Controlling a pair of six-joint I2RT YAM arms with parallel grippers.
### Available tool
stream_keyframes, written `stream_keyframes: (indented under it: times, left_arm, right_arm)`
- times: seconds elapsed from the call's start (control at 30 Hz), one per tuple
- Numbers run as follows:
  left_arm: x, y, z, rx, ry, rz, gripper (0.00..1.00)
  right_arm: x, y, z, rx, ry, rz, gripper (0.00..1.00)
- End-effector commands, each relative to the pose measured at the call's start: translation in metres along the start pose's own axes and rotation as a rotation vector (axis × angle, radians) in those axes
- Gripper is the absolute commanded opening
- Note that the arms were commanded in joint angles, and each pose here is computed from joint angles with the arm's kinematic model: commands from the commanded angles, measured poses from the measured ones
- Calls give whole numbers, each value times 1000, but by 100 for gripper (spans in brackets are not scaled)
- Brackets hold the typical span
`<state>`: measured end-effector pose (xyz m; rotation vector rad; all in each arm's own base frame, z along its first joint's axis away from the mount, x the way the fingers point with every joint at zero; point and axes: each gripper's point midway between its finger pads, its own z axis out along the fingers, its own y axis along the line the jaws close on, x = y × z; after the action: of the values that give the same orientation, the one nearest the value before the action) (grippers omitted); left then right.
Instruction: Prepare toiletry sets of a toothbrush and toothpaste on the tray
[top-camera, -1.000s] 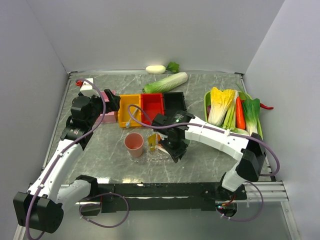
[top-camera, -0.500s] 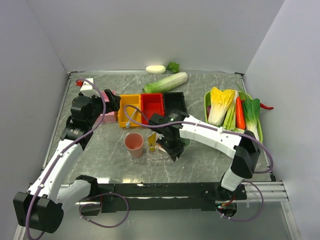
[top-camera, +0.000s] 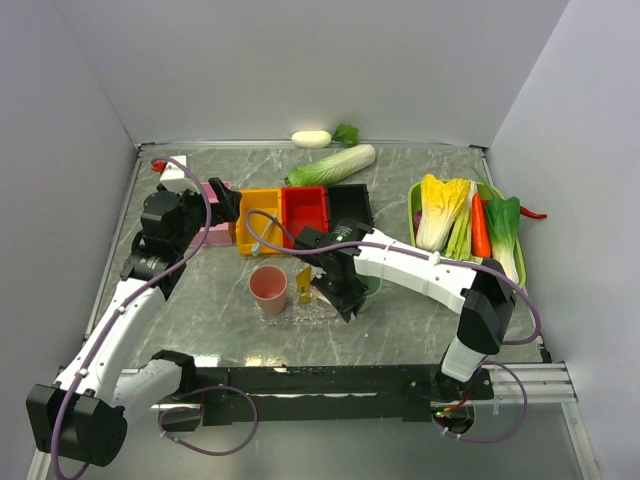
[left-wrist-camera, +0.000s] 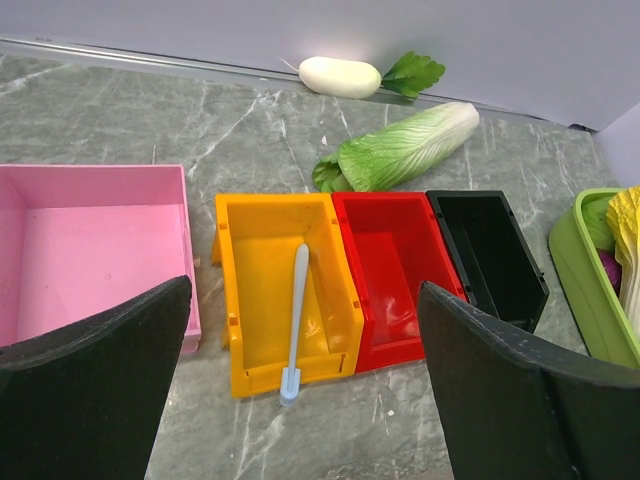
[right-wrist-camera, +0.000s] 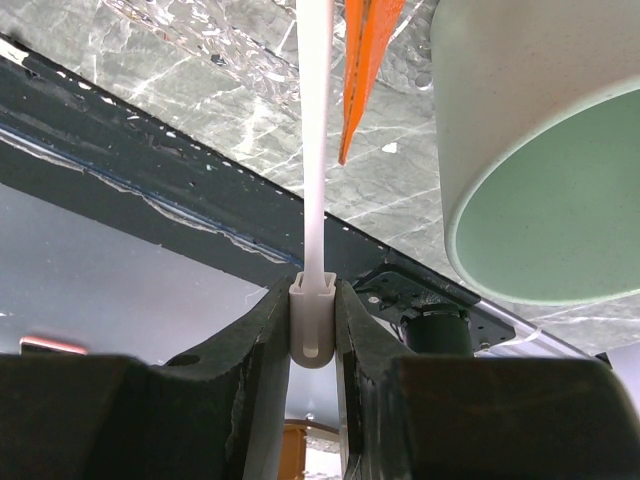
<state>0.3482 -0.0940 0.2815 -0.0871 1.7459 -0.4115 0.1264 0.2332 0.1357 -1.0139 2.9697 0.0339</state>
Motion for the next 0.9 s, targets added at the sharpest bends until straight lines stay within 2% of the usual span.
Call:
stream_keyframes:
  times: [0.0,0.27,0.53,0.6,0.87]
  left_arm:
    - [-24,-10,-4,31,-48,8,99]
    - [-23,-10,-4,33,-46,10,99]
    - [-23,-9,-4,31,-45,12,99]
    - [-22,-9,-3,29,-44,9,99]
    - [-15,-6,3,23,-28,11,100]
  right_arm:
    - [13,-12,-16,47,50,11,27]
    - [11,-12,-18,46,34,17,43]
    - [10,-11,-24,37,9,25,51]
    - [9,-10,-27,33,-3,28,57]
    - [6,-8,-58,-5,-87,25,68]
